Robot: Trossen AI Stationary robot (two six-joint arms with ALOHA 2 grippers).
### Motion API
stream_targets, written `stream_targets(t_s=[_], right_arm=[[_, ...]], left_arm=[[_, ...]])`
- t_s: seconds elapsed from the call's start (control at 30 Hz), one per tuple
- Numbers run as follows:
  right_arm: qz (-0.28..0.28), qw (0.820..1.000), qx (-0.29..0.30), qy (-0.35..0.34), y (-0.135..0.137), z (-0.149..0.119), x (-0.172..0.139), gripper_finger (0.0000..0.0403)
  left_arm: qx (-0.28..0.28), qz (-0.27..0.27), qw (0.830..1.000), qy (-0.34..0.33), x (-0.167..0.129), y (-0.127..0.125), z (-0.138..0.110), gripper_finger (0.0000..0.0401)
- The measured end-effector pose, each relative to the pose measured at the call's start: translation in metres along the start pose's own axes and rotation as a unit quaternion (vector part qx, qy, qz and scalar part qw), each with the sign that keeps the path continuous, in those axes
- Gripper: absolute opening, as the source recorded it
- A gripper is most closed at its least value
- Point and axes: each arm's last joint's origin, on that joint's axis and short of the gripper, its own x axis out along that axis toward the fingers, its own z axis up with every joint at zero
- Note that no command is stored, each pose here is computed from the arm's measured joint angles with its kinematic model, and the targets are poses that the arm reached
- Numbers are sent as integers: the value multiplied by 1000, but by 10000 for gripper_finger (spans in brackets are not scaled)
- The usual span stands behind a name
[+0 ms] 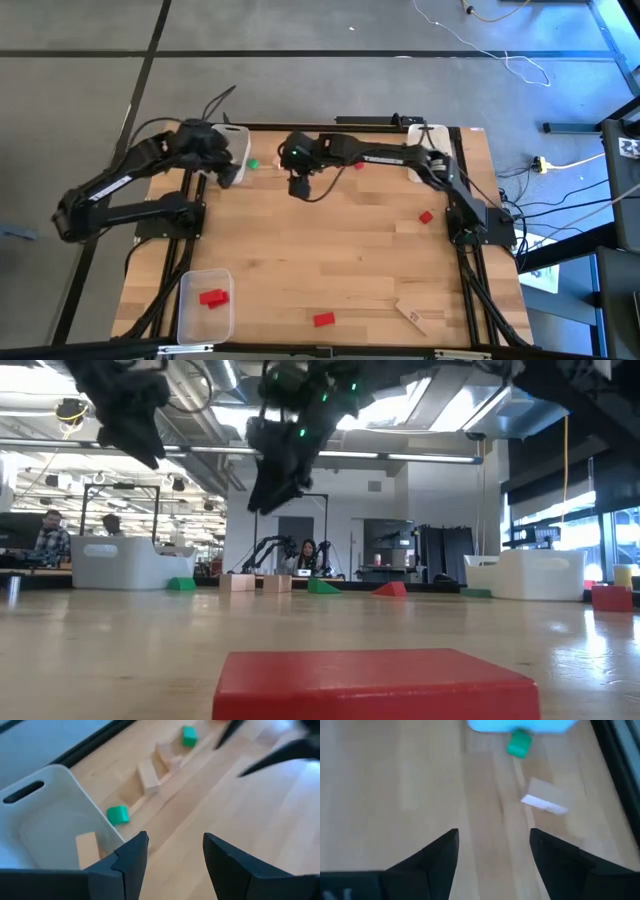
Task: Sort & place blocks by color
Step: Put the brown block into the gray bin
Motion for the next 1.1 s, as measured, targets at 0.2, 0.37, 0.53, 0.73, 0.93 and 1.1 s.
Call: stream_targets(t_s=[0.2,0.37,0.53,0.73,0.93,1.1], right_arm=[[-41,999,21,25,-18,-14,35,244],[-58,997,10,52,-30,-26,56,244],[-60,996,-4,59,-38,-32,67,244],[-71,996,-5,50,-50,-32,70,244],[-72,996,5,55,-64,-35,69,244],[-72,996,10,56,-67,-36,68,244]], left_arm=[[5,-6,1000,-27,-12,-1,-4,183],[-7,-5,1000,-27,-12,-1,-4,183],[-14,5,999,-29,-12,0,-4,183],[-25,23,999,-34,-12,1,-3,183],[-25,39,998,-37,-12,2,-3,183],[-26,60,997,-42,-12,3,-3,183]])
